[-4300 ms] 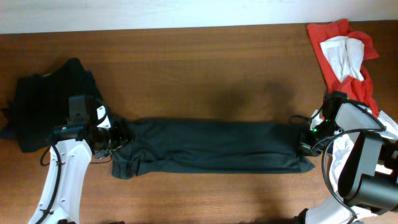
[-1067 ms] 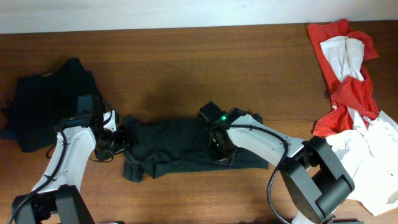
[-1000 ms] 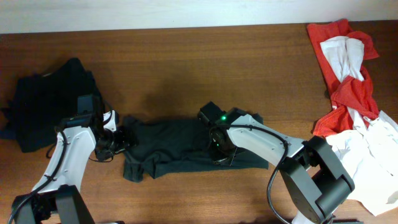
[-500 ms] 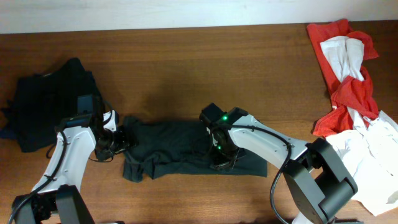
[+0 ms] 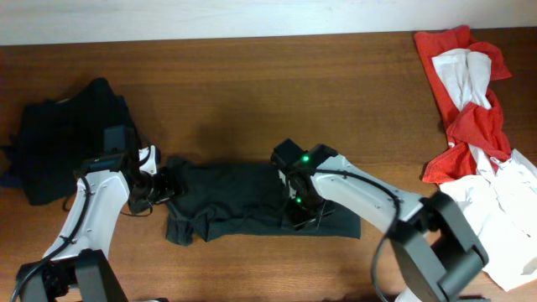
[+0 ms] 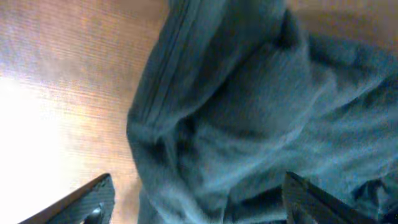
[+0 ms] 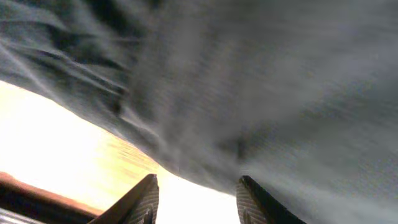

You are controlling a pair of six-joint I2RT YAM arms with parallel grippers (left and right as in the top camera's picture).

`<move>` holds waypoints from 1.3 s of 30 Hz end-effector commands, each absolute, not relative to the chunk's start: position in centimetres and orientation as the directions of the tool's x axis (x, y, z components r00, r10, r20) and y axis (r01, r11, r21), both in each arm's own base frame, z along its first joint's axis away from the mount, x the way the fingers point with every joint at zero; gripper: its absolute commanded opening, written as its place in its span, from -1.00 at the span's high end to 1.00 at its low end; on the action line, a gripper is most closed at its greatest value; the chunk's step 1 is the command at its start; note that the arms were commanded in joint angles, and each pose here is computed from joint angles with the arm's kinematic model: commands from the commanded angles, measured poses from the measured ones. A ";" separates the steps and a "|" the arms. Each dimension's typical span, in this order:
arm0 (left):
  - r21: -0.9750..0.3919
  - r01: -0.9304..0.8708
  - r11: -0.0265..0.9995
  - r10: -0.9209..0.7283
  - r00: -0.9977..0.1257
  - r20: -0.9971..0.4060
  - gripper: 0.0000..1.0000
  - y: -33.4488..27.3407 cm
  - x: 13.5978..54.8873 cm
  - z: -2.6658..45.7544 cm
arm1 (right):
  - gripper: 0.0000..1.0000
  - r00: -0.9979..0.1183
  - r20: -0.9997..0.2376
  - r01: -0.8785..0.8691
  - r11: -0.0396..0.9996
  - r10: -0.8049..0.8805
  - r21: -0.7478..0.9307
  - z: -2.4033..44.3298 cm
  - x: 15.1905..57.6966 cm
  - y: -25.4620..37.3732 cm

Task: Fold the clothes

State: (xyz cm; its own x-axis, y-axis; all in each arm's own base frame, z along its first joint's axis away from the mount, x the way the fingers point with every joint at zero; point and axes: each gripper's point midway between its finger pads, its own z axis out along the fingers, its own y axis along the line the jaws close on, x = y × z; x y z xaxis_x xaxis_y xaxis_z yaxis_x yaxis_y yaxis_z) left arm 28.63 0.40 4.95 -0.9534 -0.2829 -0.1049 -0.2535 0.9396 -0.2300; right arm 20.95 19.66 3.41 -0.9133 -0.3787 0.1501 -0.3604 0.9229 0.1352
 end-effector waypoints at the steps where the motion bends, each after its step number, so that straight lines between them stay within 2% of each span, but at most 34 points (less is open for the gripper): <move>1: -0.213 -0.157 0.964 -0.188 -0.973 -0.136 -0.74 0.7 29.1 4.5 | -0.08 -0.949 -0.039 -0.313 0.949 -0.312 0.026 7.9 24.4 18.9; 4: -0.202 -0.146 0.968 -0.170 -0.980 -0.104 -0.74 0.8 29.1 3.2 | -0.12 -0.961 -0.054 -0.273 0.961 -0.271 0.034 9.0 24.8 17.7; 7: -0.266 -0.153 0.952 -0.167 -0.985 -0.032 -0.71 -0.5 28.6 1.6 | -0.12 -0.984 -0.016 -0.180 0.984 -0.179 0.020 9.1 25.1 15.3; 10: -0.320 -0.145 0.936 -0.147 -0.989 0.018 -0.58 -2.0 28.2 0.5 | -0.11 -0.995 0.005 -0.098 0.995 -0.098 0.012 9.1 25.7 13.0; 12: -0.363 -0.083 0.928 -0.078 -0.997 0.030 -0.40 -3.6 27.9 0.1 | -0.11 -0.999 0.023 -0.025 1.000 -0.025 0.006 9.1 26.2 10.8; 16: -0.363 -0.017 0.932 -0.009 -1.000 0.024 0.07 -5.5 27.8 0.1 | -0.11 -0.996 0.040 0.076 0.997 0.076 0.001 9.1 27.0 7.2; 19: -0.362 0.018 0.932 0.020 -1.000 0.000 0.85 -6.3 28.2 0.0 | -0.11 -0.992 0.050 0.118 0.993 0.118 0.000 9.1 27.2 4.7; 20: -0.362 0.020 0.932 0.019 -1.000 -0.005 0.96 -6.2 28.3 0.1 | -0.11 -0.990 0.053 0.127 0.992 0.127 0.000 9.1 27.3 4.0; 25: -0.214 -0.043 0.976 -0.042 -0.999 0.005 0.99 -2.4 29.4 1.1 | -0.13 -0.977 0.070 0.200 0.980 0.199 -0.001 9.1 27.2 0.8; 27: -0.101 -0.123 0.987 -0.122 -0.992 0.014 0.99 0.8 30.3 3.2 | -0.13 -0.974 0.073 0.217 0.976 0.217 0.000 9.1 27.1 -0.4; 29: -0.052 -0.204 0.978 -0.205 -0.979 -0.015 0.99 3.6 32.0 6.9 | -0.14 -0.965 0.073 0.251 0.968 0.250 0.000 9.1 27.0 -1.6; 33: -0.061 -0.210 0.976 -0.214 -0.974 -0.073 0.99 4.2 34.0 11.5 | -0.16 -0.961 0.069 0.269 0.963 0.269 0.001 9.1 27.1 -2.2; 36: -0.098 -0.150 0.984 -0.158 -0.985 -0.071 0.99 1.5 34.3 14.1 | -0.16 -0.964 0.065 0.257 0.966 0.257 0.003 9.1 27.2 -2.2; 39: -0.142 -0.051 0.989 -0.059 -0.997 -0.054 0.99 -2.6 33.9 14.6 | -0.16 -0.964 0.064 0.258 0.966 0.257 0.003 9.1 27.2 -2.2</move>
